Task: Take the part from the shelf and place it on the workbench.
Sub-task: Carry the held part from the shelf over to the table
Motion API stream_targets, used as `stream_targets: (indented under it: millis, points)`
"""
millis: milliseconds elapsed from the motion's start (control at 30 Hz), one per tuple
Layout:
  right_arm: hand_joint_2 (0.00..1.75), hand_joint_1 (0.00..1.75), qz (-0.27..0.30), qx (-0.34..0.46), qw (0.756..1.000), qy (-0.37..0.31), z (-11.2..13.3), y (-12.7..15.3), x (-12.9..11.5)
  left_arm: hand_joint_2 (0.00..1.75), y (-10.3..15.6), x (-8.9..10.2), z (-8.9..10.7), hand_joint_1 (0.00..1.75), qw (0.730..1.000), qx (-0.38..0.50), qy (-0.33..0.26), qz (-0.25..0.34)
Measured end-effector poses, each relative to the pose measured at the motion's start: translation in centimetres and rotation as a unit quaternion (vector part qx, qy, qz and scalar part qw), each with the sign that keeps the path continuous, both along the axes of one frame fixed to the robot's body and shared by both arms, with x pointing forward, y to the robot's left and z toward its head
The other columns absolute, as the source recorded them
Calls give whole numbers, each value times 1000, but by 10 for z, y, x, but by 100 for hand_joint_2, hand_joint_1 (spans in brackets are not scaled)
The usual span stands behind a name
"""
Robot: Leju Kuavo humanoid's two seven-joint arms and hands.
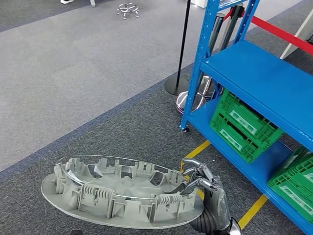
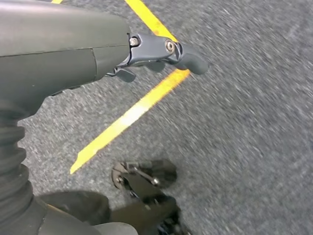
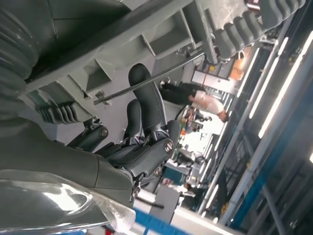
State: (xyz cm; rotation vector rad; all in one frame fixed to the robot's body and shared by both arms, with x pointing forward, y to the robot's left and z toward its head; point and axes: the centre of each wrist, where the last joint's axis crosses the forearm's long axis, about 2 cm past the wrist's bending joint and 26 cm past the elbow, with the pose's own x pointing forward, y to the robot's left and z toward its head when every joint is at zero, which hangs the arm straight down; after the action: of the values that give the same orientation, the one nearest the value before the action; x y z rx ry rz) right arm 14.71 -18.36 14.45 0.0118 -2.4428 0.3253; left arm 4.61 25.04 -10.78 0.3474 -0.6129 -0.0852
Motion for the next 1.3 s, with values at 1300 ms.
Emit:
stream_targets:
  millis: [1300]
  points:
    - [175,175,11,-12,1000,-11,4,1,7,175,-1,-3,0,0,1000,6,-11,8]
